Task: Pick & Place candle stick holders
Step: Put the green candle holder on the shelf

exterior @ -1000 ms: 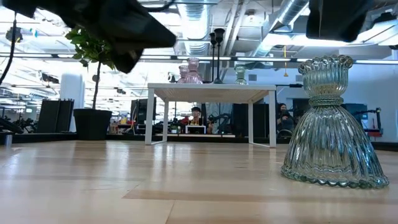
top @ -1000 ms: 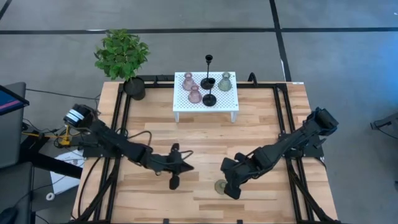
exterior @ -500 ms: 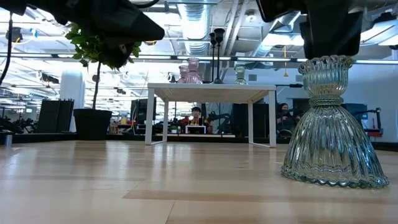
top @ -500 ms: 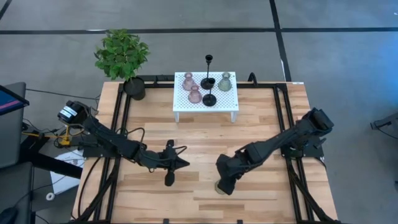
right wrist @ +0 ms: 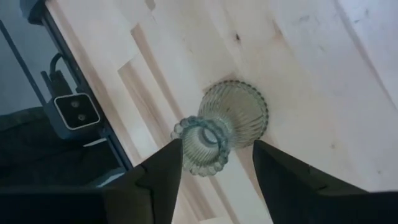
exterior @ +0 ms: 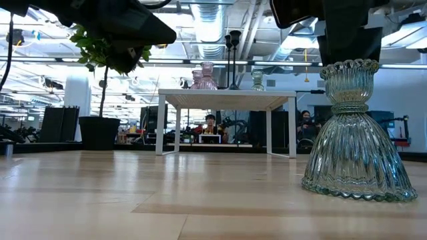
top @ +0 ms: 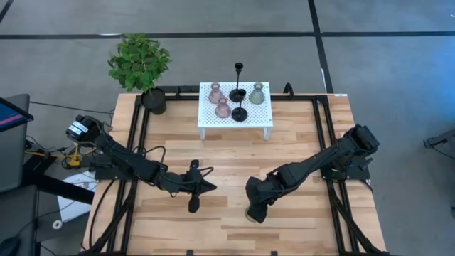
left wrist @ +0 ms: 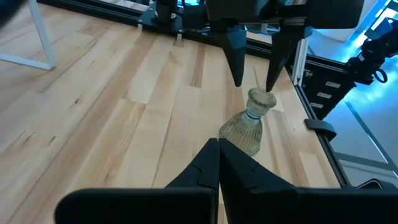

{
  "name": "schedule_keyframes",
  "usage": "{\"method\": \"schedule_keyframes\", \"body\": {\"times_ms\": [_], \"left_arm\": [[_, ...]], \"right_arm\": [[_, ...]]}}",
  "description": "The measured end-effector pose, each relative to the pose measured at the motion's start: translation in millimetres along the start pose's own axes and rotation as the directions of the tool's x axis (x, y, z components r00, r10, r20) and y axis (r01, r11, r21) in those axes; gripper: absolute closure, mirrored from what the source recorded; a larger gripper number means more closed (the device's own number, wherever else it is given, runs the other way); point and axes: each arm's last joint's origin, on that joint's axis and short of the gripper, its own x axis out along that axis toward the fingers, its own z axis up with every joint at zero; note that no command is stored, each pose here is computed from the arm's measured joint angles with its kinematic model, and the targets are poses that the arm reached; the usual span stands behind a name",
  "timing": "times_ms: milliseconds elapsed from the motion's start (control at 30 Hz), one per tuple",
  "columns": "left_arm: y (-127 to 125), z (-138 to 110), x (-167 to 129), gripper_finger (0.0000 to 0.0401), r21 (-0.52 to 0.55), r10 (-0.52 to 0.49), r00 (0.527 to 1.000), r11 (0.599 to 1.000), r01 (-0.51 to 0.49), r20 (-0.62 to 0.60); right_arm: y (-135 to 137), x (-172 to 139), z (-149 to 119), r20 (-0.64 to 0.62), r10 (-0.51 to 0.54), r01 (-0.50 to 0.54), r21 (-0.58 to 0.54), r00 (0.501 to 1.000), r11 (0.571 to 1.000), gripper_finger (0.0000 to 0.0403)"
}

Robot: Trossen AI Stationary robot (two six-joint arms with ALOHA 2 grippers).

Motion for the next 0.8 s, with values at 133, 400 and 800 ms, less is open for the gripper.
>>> {"method": "schedule_keyframes", "body": {"times_ms": [133, 400, 800], "left_arm": [[0.0, 0.0, 0.0, 0.0400, -0.003, 0.000, 1.000, 1.000, 0.000, 0.000], [-2.7, -0.8, -1.2, 0.0399, -0.002, -0.011, 1.000, 1.000, 0.011, -0.003], [-4.5, -1.4, -2.0, 0.0399, -0.005, -0.019, 1.000, 1.000, 0.019, -0.004]], "right_arm": [[-0.3, 0.0, 0.1, 0.016, -0.012, 0.012, -0.001, 1.000, 1.000, 0.0224], [-1.6, 9.1, 0.7, 0.003, -0.036, 0.036, -0.016, 0.999, 0.999, 0.0256], [-1.4, 36.0, -0.9, -0.052, -0.054, 0.052, -0.047, 0.997, 0.998, 0.0308]]}}
